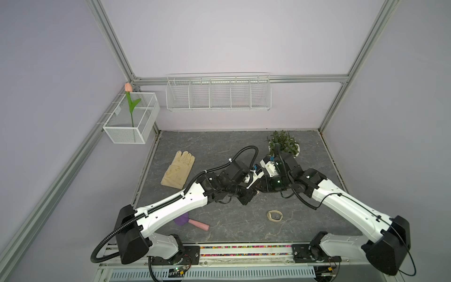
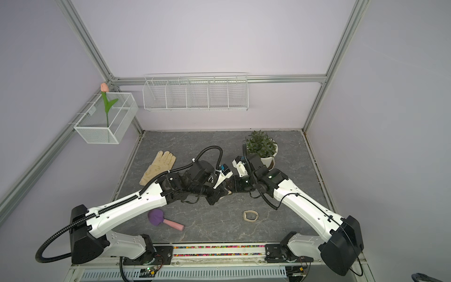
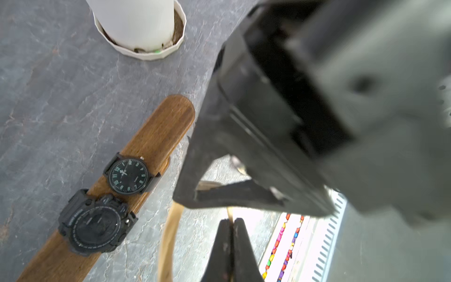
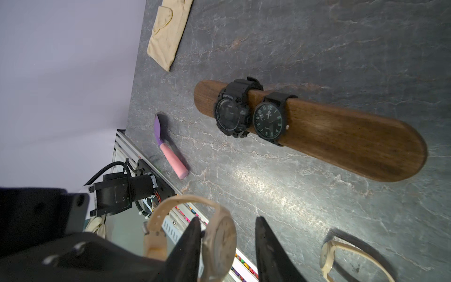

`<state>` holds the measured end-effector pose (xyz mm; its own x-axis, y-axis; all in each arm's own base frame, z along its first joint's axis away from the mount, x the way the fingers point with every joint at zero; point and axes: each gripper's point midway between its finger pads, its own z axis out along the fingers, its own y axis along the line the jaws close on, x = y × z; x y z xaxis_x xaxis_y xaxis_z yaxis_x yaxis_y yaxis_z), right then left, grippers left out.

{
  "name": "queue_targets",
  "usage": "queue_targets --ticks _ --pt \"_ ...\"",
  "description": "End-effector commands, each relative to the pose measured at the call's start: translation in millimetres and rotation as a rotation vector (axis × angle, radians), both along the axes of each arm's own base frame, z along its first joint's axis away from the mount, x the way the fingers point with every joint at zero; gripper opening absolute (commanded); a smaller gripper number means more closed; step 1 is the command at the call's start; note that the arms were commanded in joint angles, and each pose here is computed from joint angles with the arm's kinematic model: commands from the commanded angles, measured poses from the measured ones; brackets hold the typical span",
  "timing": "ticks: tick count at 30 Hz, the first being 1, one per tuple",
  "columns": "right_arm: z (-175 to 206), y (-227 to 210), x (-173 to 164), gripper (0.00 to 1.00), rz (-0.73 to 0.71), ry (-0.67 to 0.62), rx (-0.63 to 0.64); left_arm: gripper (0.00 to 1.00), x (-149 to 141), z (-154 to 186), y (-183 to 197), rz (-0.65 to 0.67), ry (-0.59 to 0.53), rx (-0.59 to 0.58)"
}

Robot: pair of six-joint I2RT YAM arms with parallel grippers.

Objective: Place watch on stand
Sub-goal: Adjust the watch.

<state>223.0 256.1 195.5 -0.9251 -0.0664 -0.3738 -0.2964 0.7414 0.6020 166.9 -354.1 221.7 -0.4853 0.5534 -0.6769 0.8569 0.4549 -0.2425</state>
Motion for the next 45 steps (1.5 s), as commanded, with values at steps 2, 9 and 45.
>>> queue_targets --ticks 2,9,45 --pt "24.3 -6.8 5.4 0.4 -0.073 -0.043 0.155 0.0 6.6 5.3 4.8 0.055 -0.041 -0.025" --pt "38.8 -15.3 -1.0 0.46 -0.104 -0.025 0.453 0.0 23.9 32.3 19.6 0.167 -0.184 -0.136" --pt "76.3 20.6 -20.6 0.44 0.043 0.065 0.942 0.0 46.0 54.4 25.4 0.25 -0.287 -0.17"
